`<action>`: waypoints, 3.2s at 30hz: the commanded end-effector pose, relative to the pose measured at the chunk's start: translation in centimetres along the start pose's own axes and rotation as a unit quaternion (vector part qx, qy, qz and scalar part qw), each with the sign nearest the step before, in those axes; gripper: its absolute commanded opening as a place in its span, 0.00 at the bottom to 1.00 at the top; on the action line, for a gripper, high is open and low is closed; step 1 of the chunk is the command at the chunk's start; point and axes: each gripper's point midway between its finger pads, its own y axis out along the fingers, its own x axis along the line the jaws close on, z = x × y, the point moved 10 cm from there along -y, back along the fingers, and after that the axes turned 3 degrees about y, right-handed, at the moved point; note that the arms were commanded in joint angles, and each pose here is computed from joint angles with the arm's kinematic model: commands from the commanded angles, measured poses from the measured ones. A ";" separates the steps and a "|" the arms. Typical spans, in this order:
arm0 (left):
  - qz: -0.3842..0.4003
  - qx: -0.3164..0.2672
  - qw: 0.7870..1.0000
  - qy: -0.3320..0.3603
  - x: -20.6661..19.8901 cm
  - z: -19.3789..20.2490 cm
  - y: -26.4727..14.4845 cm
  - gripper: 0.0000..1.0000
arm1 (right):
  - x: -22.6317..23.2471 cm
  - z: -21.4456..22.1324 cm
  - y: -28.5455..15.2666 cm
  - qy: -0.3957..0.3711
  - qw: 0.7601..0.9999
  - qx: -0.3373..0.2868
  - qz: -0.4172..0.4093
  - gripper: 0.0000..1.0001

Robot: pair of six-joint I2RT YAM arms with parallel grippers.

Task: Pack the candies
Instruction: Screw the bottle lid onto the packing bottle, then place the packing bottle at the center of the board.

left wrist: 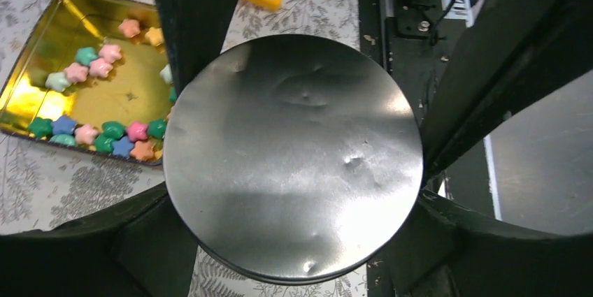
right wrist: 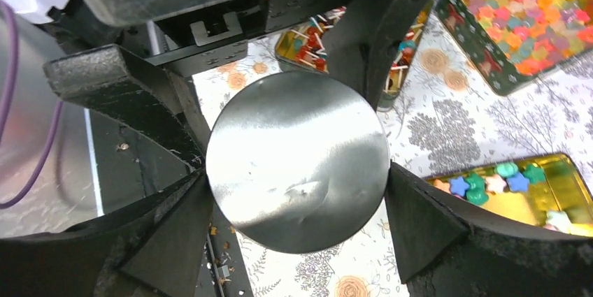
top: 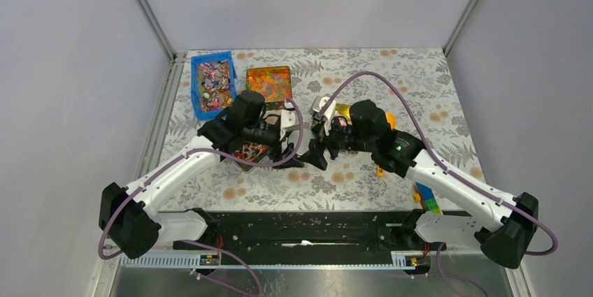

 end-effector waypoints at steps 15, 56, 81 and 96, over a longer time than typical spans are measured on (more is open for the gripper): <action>-0.058 -0.047 0.997 0.027 1.4 2.2 2.4 0.15 | -0.6 2.4 -1.0 0.035 0.989 -0.024 0.141 1.00; -0.053 0.057 0.997 -0.012 1.3 13.7 10.4 0.99 | -0.1 5.5 -5.0 0.084 0.970 0.012 0.229 1.00; -0.141 0.078 0.982 -0.102 -1.2 14.1 5.6 0.99 | -0.5 5.4 -3.2 0.090 0.973 0.012 0.212 1.00; -0.154 0.119 0.977 -0.084 0.4 9.0 4.4 0.99 | -0.7 5.3 -3.0 0.089 0.974 0.015 0.209 1.00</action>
